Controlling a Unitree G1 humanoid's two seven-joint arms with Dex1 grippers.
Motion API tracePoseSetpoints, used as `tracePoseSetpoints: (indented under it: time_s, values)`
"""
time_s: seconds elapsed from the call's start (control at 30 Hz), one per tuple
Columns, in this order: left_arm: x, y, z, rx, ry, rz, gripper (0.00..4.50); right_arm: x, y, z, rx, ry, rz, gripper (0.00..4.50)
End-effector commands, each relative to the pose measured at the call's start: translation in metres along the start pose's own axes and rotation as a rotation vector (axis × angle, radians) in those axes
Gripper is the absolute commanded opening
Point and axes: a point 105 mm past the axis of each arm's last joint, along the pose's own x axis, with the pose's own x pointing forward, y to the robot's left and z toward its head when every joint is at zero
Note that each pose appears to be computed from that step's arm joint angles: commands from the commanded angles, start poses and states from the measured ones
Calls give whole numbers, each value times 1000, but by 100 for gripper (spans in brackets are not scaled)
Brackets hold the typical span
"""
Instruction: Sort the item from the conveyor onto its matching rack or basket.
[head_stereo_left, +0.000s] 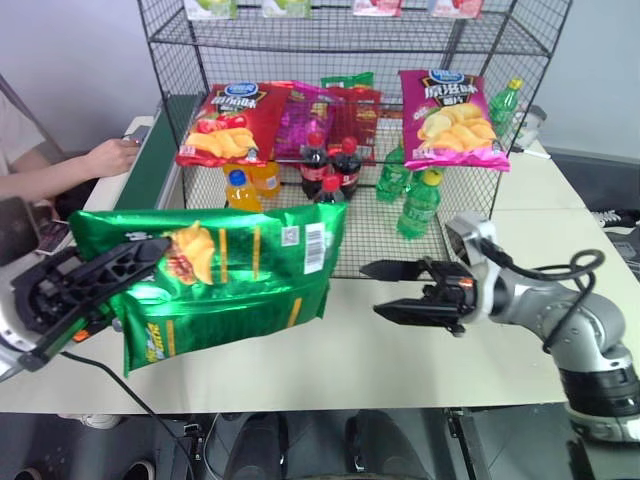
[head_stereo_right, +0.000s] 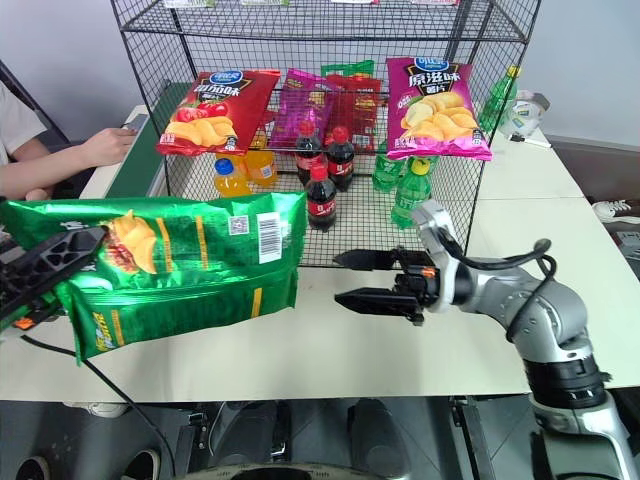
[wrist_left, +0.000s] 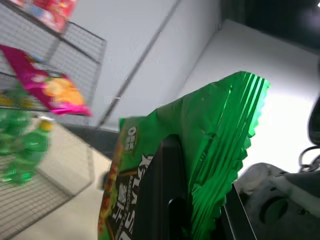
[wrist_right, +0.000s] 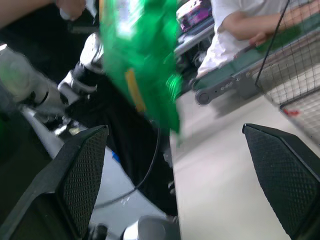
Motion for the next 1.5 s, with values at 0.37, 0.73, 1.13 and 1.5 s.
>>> tracePoseSetpoints:
  time_s: [0.37,0.73,1.13,1.5]
  values:
    - [24,19,-10,-65,-49,-118,8,32,29,6,53,-11,185,450]
    - [39,30,-18,-34,-57,-100,0,45,24,1,85,-4,184,398]
    - [27,47,-24,-9,-5,37,0,42,18,-1,69,4,134,6]
    - [-35,68,-5,249,-27,340,450,26,-2,23,-679,138,-186,6]
